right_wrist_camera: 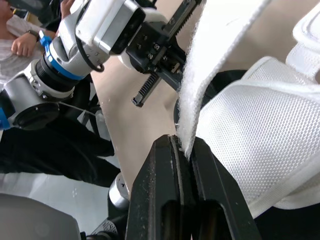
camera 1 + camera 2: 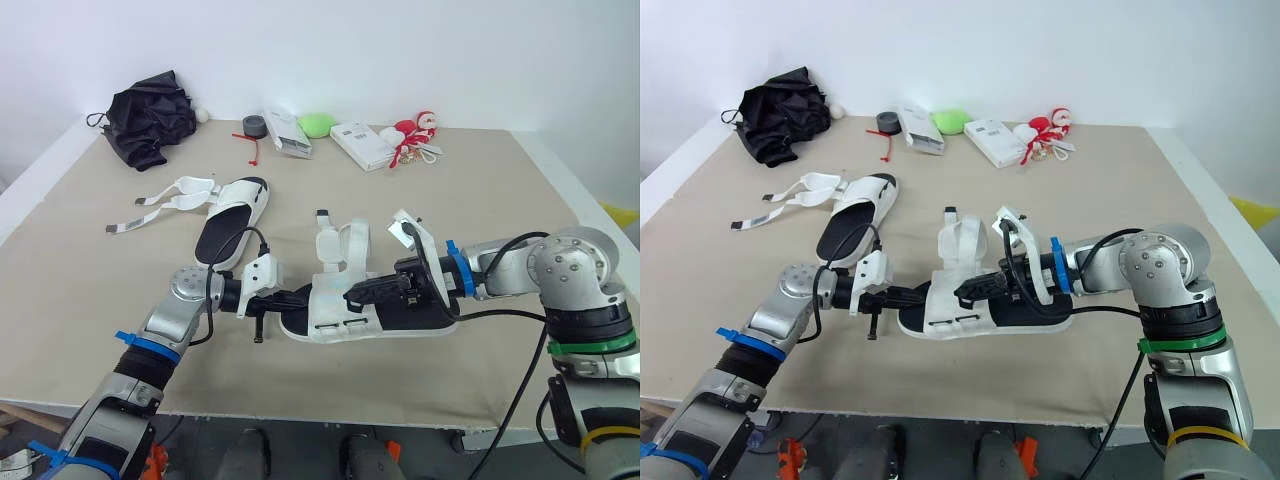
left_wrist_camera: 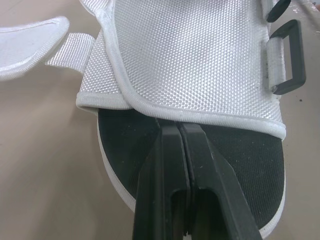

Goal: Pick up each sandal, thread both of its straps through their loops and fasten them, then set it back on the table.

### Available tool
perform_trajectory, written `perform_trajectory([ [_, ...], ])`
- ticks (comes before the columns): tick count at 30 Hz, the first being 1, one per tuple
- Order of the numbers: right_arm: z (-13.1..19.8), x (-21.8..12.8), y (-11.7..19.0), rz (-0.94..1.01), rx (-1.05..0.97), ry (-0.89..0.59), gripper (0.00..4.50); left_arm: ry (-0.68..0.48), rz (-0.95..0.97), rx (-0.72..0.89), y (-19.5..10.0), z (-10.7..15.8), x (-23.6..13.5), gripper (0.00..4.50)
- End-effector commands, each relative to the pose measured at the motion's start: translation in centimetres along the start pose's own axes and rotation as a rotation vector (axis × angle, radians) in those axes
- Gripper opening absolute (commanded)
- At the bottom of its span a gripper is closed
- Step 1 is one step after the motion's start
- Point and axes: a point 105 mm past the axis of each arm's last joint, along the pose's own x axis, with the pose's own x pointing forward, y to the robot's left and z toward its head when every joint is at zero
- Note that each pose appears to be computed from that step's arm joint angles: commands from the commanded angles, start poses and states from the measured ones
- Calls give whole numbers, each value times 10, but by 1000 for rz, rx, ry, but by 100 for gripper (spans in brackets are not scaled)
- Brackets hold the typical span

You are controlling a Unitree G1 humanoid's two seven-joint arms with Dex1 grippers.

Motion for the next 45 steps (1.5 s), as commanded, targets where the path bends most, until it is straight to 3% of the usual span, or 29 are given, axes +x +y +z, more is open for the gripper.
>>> perform_trajectory([
  [1, 10, -6, 3, 15, -25, -7, 2, 169, -1, -141, -15, -51, -1, 0],
  [24, 4, 2, 3, 89, 81, 53, 2, 172, 9, -154, -19, -54, -3, 0],
  [33, -13, 5, 5, 92, 81, 117, 2, 173, 18, -161, -21, -56, -4, 0],
  [45, -34, 14, -13, -37, -12, 200, 2, 176, 19, -162, -20, -56, -6, 0],
])
